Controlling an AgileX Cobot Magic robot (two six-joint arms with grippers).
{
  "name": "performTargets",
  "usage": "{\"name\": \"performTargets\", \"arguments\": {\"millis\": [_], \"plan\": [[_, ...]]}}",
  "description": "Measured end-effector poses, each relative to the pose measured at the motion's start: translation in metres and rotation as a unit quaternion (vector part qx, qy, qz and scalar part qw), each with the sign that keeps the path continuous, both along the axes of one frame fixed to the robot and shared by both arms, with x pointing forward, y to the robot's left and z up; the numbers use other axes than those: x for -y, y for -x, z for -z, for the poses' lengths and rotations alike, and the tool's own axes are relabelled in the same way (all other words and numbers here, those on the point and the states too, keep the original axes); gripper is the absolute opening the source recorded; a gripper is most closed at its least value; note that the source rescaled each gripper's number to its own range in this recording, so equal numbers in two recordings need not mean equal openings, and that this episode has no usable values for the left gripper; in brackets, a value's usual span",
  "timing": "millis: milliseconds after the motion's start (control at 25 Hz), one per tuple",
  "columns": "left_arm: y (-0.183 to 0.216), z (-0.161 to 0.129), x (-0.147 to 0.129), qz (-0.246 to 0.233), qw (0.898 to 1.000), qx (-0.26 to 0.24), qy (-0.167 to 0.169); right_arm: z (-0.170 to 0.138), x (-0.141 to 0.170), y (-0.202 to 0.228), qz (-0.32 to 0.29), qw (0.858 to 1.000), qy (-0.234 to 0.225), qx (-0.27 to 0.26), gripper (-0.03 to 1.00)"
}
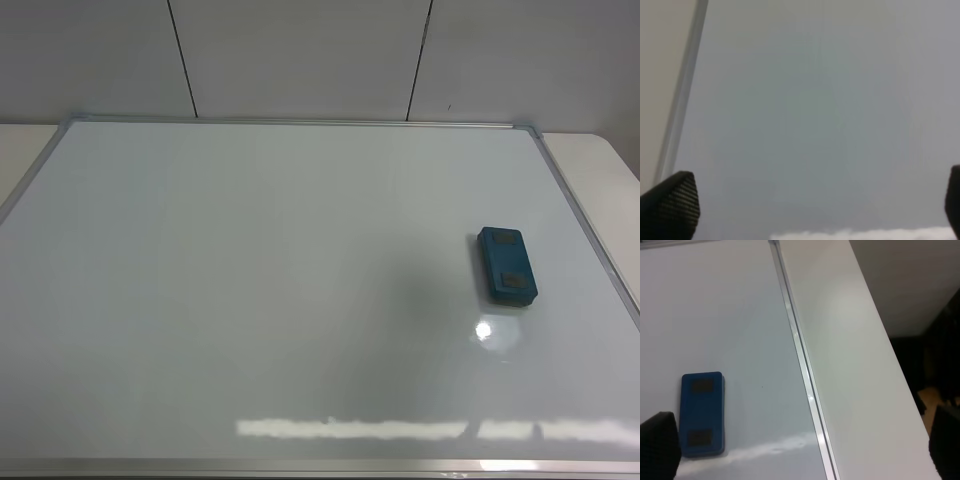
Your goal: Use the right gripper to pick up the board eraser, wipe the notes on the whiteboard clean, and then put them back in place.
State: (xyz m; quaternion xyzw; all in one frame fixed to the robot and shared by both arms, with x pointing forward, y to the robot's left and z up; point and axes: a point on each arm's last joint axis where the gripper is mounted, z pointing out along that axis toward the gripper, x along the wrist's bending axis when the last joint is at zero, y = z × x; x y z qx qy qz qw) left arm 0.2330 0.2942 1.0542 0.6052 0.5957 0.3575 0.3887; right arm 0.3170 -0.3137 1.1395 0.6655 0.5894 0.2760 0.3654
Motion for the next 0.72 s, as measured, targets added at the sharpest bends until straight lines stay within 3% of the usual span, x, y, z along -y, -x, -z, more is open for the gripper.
{"name": "performTargets", "arguments": {"millis": [320,720], "plan": [[0.0,0.0,0.0,0.0,1.0,0.0,0.0,0.016,-0.012,0.061,-0.028,0.998,-0.025,0.059,1.0],[0.0,0.0,0.0,0.0,1.0,0.0,0.0,0.061,-0.02,0.097,-0.047,0.993,-0.037,0.106,1.0]]}}
